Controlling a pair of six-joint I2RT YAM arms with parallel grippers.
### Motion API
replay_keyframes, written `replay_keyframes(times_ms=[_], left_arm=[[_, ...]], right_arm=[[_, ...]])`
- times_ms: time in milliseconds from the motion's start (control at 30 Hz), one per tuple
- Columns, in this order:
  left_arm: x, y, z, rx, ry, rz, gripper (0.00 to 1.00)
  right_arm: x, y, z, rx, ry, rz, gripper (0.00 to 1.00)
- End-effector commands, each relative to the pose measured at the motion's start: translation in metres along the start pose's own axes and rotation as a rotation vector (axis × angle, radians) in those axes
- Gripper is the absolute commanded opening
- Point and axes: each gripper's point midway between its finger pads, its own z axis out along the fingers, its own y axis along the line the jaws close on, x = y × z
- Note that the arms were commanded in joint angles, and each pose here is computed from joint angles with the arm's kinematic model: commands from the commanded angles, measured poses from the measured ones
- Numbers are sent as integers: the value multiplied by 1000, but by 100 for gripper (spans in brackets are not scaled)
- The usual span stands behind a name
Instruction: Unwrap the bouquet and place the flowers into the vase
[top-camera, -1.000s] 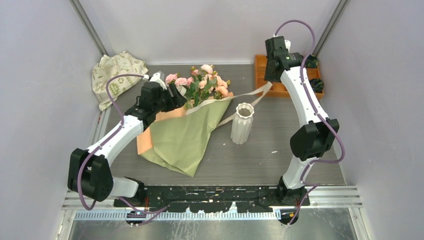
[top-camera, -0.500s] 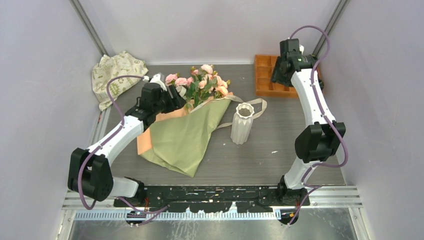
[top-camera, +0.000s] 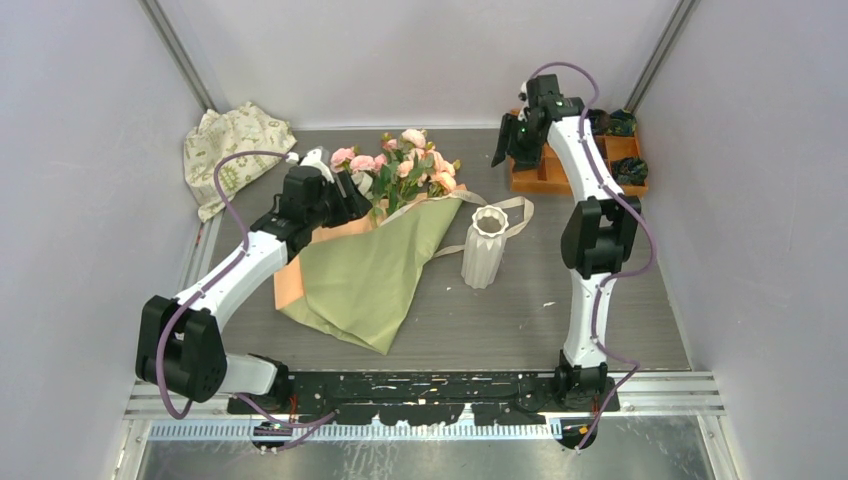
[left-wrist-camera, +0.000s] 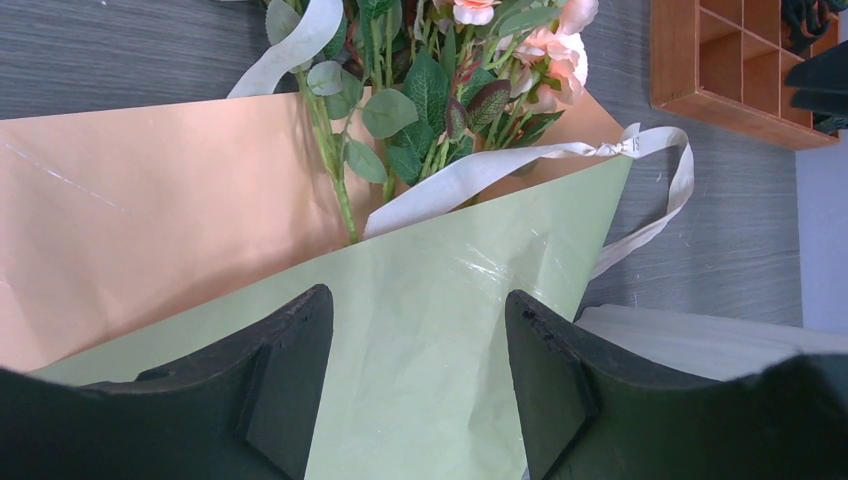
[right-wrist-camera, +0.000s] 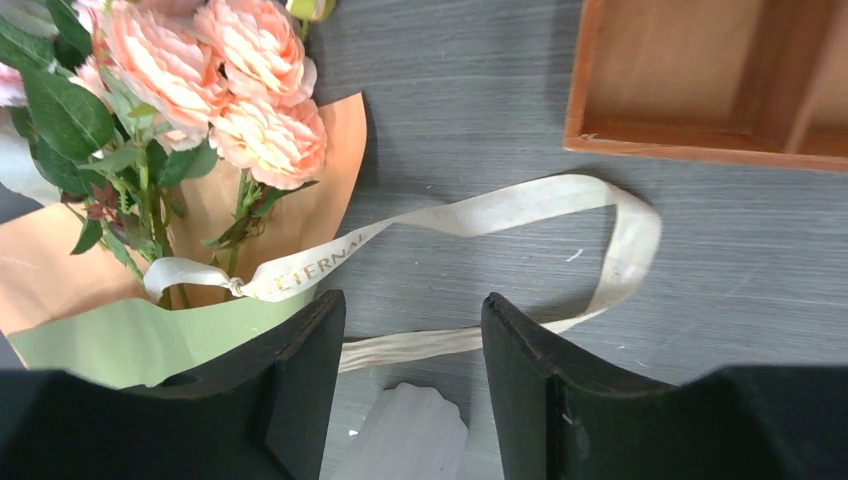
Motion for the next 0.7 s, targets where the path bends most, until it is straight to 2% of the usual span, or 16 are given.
replay_keyframes(times_ms=[0,300,667], left_arm=[[-13,-10,-2,31,-35,33,64],[-7,-6,3,28,-16,42,64],[-1,0,4,14,-4,62,64]], right_arm=[[5,33,-2,-128,26,-39,59],[23,71,35,-189,86,-80,63],[43,78,72,-195,157,-73,70]])
